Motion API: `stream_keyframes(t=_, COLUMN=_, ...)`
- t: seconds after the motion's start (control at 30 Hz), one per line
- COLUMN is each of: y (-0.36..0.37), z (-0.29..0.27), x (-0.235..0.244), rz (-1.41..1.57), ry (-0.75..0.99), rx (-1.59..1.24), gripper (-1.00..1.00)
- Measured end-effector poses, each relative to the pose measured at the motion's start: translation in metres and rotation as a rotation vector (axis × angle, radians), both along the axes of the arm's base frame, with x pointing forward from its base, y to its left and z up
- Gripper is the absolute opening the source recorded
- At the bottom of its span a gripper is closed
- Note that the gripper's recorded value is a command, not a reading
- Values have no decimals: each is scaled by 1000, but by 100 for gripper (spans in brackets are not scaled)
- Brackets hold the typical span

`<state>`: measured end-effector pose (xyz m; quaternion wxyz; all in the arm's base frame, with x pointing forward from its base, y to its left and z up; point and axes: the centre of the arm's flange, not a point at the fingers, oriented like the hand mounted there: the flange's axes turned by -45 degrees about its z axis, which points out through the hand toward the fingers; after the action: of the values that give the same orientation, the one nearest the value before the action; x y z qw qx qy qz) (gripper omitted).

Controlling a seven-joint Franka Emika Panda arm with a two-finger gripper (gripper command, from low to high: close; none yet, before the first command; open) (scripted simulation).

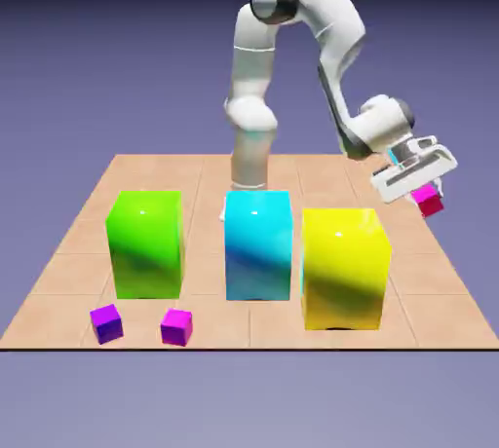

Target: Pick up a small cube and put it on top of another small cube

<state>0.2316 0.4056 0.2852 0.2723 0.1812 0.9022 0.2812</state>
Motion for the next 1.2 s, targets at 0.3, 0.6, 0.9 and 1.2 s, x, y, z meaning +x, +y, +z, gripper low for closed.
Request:
stream_keyframes(t=0.3, y=-18, z=34, x=113, rz=-450, ry=-14, rx=85, gripper=-100)
stream_keyframes(t=0.6, y=-77, z=65, x=218, rz=-893, ry=30, rx=142, gripper=-100)
stream_keyframes(t=0.9, y=-200, z=57, x=308, rz=-1319, ry=136, rx=48, gripper=-100)
stream_keyframes(t=1.2, y=-370, z=9, x=348, rz=-1680, ry=399, rx=-138, gripper=-100)
